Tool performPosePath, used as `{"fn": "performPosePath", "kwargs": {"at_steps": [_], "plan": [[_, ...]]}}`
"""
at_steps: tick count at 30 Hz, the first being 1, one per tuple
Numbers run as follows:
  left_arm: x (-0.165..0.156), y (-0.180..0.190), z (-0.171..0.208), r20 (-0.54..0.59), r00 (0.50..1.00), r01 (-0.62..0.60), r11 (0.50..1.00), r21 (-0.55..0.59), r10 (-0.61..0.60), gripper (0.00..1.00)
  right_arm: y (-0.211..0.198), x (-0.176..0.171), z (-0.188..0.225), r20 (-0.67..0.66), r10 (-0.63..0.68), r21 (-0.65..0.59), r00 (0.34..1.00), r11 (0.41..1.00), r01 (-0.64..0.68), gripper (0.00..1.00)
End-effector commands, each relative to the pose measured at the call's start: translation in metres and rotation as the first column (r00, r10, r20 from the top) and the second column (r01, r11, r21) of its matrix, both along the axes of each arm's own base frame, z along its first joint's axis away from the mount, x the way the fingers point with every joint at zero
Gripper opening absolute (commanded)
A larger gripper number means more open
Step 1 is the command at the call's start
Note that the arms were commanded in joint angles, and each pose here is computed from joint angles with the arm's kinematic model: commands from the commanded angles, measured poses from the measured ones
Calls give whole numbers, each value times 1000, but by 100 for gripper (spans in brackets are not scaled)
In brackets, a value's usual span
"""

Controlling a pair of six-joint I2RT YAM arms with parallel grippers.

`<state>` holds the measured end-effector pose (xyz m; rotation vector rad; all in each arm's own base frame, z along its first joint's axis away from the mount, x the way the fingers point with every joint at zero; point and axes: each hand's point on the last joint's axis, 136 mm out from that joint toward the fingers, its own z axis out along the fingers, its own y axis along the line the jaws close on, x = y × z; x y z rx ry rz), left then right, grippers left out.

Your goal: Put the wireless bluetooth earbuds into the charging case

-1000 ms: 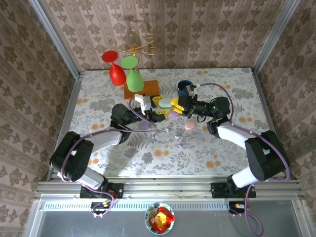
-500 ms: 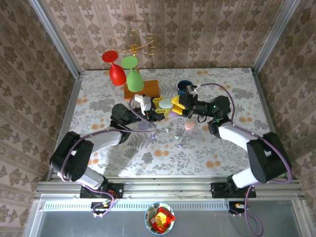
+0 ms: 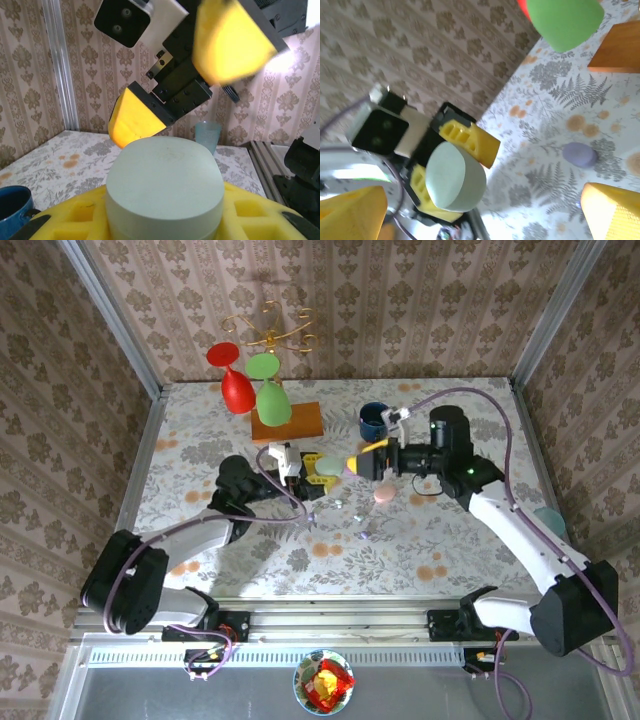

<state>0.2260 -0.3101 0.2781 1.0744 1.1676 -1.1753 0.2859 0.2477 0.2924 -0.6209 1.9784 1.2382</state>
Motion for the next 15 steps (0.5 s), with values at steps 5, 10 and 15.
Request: {"fn": "performPosePath", "kwargs": {"at_steps": [5,10,15], "plan": [[-16,8,-6,9,999,32,999,44,-32,33,22,-19,-11,396,180,-321,900,946,-49,100],[-24,10,-2,35,998,48,998,38,-49,33,24,-1,-6,392,104,-296,914,955,18,99],[-22,12,-10,47,998,39,998,48,-41,33,22,9,-8,348,58,-268,936,963,39,92]]}}
